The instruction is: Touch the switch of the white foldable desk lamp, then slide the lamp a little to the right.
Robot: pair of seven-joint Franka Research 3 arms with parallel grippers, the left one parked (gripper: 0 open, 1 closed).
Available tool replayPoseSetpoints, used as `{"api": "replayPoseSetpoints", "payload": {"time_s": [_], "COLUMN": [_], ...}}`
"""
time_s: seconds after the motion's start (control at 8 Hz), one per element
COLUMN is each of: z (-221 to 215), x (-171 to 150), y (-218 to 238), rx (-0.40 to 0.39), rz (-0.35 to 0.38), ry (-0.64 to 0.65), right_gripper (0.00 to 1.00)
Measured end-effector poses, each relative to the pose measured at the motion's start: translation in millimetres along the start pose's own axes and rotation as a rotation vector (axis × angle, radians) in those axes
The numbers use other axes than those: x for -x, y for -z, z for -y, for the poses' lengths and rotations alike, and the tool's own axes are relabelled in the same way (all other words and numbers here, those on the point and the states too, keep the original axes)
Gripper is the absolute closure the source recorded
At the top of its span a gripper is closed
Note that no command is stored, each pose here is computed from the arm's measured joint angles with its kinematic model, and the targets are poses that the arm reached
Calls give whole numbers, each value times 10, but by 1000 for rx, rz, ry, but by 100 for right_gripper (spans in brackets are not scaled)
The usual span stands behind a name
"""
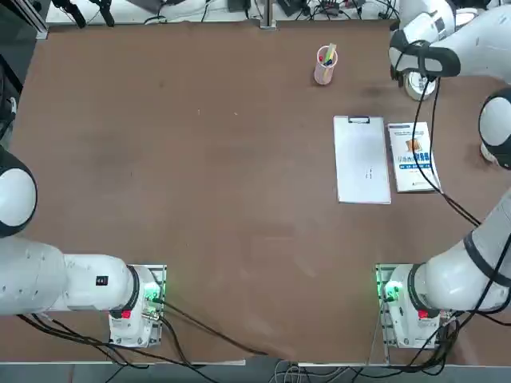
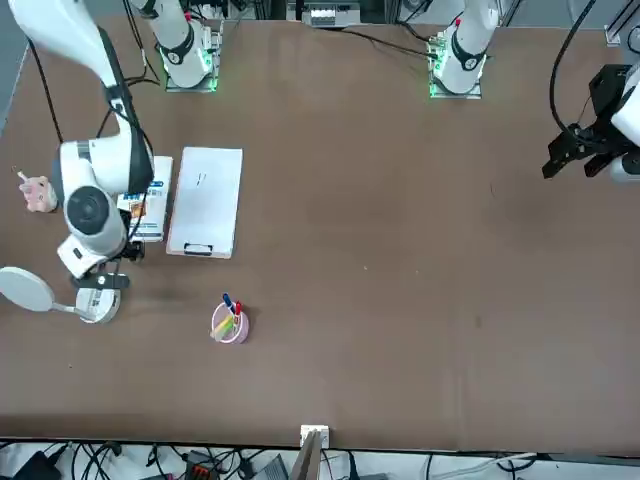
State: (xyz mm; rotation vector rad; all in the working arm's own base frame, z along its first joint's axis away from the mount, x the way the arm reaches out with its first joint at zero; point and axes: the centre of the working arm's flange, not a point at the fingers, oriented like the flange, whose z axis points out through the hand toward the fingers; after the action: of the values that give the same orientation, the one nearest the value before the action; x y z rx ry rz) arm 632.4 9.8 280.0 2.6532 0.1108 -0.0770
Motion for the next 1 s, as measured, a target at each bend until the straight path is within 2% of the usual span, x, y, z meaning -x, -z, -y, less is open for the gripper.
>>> {"api": "replayPoseSetpoints", "payload": {"time_s": [0.5,1.0], "z": [-13,85], "x": [-77,-125], "y": [-573,-473], "rx": [-6,-1], "rz": [-27,-54], "ry": [21,41], "right_gripper": [0,0]}}
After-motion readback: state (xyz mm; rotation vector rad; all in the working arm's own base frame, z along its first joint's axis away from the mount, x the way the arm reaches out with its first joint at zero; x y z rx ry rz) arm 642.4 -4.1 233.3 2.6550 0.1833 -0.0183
